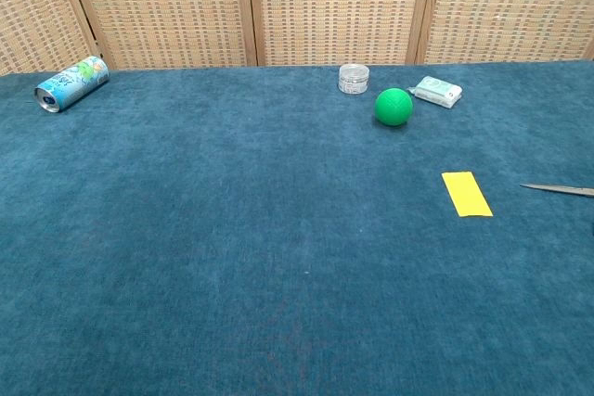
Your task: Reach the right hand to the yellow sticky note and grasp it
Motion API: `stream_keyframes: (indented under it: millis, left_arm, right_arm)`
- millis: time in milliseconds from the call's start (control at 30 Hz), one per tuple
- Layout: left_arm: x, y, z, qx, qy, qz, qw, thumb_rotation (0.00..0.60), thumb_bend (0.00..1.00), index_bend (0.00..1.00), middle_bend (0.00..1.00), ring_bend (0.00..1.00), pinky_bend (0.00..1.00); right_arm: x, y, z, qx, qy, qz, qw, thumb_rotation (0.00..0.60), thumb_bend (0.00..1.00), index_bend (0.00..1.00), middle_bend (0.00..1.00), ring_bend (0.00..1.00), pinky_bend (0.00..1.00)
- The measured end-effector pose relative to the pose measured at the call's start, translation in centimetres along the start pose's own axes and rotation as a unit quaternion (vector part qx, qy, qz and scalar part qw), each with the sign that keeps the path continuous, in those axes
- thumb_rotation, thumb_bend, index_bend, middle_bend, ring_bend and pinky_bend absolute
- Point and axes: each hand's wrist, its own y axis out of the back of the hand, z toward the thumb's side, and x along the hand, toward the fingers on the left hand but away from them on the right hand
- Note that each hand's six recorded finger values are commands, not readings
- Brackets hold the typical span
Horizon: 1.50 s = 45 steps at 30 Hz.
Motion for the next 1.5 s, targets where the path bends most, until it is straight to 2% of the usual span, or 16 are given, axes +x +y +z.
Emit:
stream_keyframes:
  millis: [300,500,567,633,733,800,933,1067,1200,1367,1500]
  left_arm:
    - [0.0,-0.5,0.1,0.01,0.0,-0.006,0.9999,0.6,0.01,0.0,0.0,0.0,0.0]
    - [0.2,-0.6,0.1,0.008,0.001,-0.007,0.9999,0.6,0.01,0.0,0.0,0.0,0.0]
    - [0.2,-0.6,0.0,0.005,0.003,-0.007,1.0,0.6,0.01,0.0,0.0,0.0,0.0]
    - [0.2,-0.6,-0.1,0.005,0.004,-0.009,0.9999,0.6,0.01,0.0,0.0,0.0,0.0]
    - [0.3,-0.5,-0.1,0.003,0.005,-0.009,0.9999,0.6,0.01,0.0,0.0,0.0,0.0]
    - [0.4,-0.5,-0.1,0.003,0.007,-0.008,0.9999,0.6,0.01,0.0,0.0,0.0,0.0]
    - [0.5,-0.3,-0.3,0.001,0.013,-0.006,0.9999,0.6,0.01,0.0,0.0,0.0,0.0]
    - [0.7,-0.3,-0.6,0.002,0.021,-0.006,0.9998,0.6,0.01,0.0,0.0,0.0,0.0]
    - [1.0,-0.3,-0.6,0.002,0.022,-0.008,0.9997,0.6,0.01,0.0,0.0,0.0,0.0]
    - [1.0,-0.2,-0.5,-0.001,0.022,-0.009,0.9997,0.6,0.01,0.0,0.0,0.0,0.0]
    - [1.1,-0.4,-0.5,-0.002,0.023,-0.016,0.9996,0.6,0.01,0.0,0.0,0.0,0.0]
  right_arm:
    - [0.0,-0.2,-0.1,-0.003,0.0,0.008,1.0,0.6,0.0,0.01,0.0,0.0,0.0]
    - [-0.7,-0.8,0.6,-0.006,0.015,0.021,0.9996,0.6,0.02,0.09,0.0,0.0,0.0]
    - [-1.5,-1.0,1.2,-0.008,0.03,0.029,0.9991,0.6,0.12,0.12,0.0,0.0,0.0]
    - [-2.5,-1.2,1.8,-0.007,0.046,0.037,0.9982,0.6,0.3,0.18,0.0,0.0,0.0]
    - [-4.9,-1.6,3.1,-0.004,0.076,0.056,0.9955,0.6,0.5,0.24,0.0,0.0,0.0]
    - [-6.7,-2.0,4.2,-0.002,0.098,0.072,0.9925,0.6,0.59,0.27,0.0,0.0,0.0]
    - [-10.4,-2.8,6.4,-0.003,0.128,0.103,0.9864,0.6,0.71,0.31,0.0,0.0,0.0]
    - [-14.3,-4.1,8.4,0.005,0.14,0.133,0.9812,0.6,0.72,0.32,0.0,0.0,0.0]
    - [-17.3,-5.9,10.3,0.011,0.135,0.155,0.9785,0.6,0.72,0.33,0.0,0.0,0.0]
    - [-19.2,-8.2,12.4,0.02,0.13,0.173,0.9761,0.6,0.72,0.34,0.0,0.0,0.0]
    - [-19.8,-9.6,13.0,0.031,0.123,0.182,0.9752,0.6,0.72,0.35,0.0,0.0,0.0]
